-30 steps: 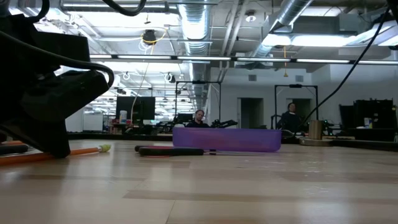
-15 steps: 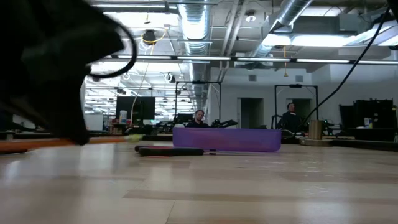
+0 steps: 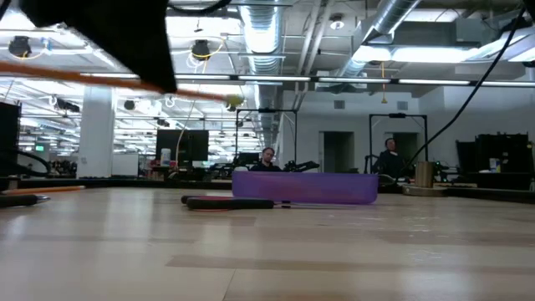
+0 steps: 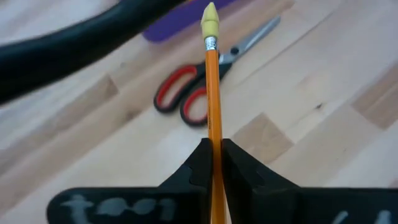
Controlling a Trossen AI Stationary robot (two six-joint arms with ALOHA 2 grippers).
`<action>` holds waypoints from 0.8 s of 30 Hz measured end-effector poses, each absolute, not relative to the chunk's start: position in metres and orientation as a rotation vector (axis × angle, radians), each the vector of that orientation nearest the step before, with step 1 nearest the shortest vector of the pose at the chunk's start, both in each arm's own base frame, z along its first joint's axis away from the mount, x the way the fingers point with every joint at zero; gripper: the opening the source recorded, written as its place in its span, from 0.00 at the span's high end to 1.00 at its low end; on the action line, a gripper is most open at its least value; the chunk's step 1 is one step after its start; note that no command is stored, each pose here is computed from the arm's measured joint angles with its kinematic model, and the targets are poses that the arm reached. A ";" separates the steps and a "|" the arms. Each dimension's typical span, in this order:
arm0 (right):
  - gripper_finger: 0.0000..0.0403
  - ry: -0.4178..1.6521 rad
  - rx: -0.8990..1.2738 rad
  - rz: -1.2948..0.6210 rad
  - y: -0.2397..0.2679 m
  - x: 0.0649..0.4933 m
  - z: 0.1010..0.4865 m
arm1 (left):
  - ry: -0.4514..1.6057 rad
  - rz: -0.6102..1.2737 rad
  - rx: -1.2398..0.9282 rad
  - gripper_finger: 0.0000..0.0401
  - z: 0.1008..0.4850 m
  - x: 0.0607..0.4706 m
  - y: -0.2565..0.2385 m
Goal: Pick & place school supplies into a supply box
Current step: Put the bottom orange pencil into the pencil box
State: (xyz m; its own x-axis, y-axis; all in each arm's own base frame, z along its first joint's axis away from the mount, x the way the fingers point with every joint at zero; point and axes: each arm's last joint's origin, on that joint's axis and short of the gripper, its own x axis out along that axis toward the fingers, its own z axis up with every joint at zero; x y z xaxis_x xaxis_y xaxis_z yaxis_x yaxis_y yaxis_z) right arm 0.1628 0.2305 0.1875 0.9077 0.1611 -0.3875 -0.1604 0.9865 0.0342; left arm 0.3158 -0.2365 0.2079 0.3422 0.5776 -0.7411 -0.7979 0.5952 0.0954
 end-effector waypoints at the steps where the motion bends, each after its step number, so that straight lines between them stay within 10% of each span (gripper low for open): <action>1: 1.00 0.404 0.005 0.173 0.231 0.163 0.187 | 0.819 0.910 -0.300 0.99 0.212 0.317 -0.236; 24: 1.00 0.429 0.022 0.220 0.232 0.162 0.187 | 0.914 0.753 0.006 0.99 0.274 0.371 -0.180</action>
State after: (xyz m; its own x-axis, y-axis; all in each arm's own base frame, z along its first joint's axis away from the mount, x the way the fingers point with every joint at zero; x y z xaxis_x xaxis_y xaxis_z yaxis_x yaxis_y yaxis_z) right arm 0.1620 0.2322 0.1869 0.8863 0.2157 -0.4099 -0.2066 0.9761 0.0670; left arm 0.3710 -0.1803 0.2743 0.3774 0.5910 -0.7129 -0.5863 0.7484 0.3101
